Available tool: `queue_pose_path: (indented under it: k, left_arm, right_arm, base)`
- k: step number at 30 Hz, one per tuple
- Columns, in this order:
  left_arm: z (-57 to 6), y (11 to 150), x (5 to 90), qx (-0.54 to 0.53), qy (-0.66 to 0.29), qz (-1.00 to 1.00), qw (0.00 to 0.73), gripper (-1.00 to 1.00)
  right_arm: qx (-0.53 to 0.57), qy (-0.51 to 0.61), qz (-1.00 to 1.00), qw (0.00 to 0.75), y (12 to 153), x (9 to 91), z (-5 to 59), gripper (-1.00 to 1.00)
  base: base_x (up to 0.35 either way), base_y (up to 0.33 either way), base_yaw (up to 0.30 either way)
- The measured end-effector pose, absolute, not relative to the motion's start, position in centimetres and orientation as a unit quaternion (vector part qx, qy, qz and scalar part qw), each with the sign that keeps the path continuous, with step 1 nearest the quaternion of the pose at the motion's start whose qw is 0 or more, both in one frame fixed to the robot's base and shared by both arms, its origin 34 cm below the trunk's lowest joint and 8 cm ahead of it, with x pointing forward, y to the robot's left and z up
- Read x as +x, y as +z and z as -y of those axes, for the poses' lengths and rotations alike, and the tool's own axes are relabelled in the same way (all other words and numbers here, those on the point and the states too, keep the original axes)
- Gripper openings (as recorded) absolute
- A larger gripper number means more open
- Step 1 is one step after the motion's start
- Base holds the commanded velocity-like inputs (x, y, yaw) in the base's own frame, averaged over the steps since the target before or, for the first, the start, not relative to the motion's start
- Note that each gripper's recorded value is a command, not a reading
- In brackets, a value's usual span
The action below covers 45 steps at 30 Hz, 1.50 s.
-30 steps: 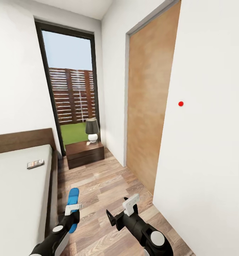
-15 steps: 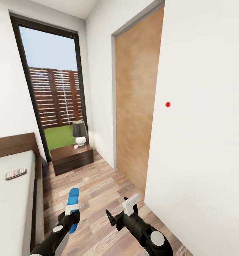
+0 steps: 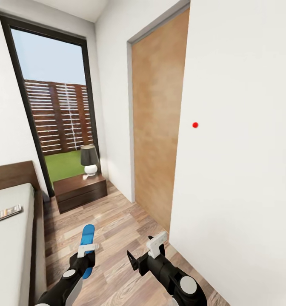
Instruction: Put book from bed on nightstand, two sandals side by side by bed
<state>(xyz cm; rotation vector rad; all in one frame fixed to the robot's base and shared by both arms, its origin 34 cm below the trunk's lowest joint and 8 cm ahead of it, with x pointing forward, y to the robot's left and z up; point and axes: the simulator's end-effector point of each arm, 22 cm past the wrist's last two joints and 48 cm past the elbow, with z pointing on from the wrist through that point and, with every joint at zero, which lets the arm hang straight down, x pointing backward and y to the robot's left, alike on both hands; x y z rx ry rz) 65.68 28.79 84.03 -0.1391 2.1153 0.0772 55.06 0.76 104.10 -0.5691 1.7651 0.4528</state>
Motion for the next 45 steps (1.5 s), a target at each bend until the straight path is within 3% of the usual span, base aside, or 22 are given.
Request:
queue_pose_path:
  k: [27, 45]
  left_arm:
    - [-28.8, 83.7, 65.6, -0.059, 0.031, -0.872, 0.486, -1.00]
    - [-27.3, 83.3, 65.5, -0.031, 0.025, -0.877, 0.479, -1.00]
  right_arm:
    - [-0.243, 0.195, -0.757, 0.575, 103.8, 55.1, -0.8, 1.00]
    - [-0.240, 0.191, -0.758, 0.575, 103.6, 55.3, -0.5, 1.00]
  base:
    - [0.001, 0.052, 0.169]
    - [0.000, 0.001, 0.021]
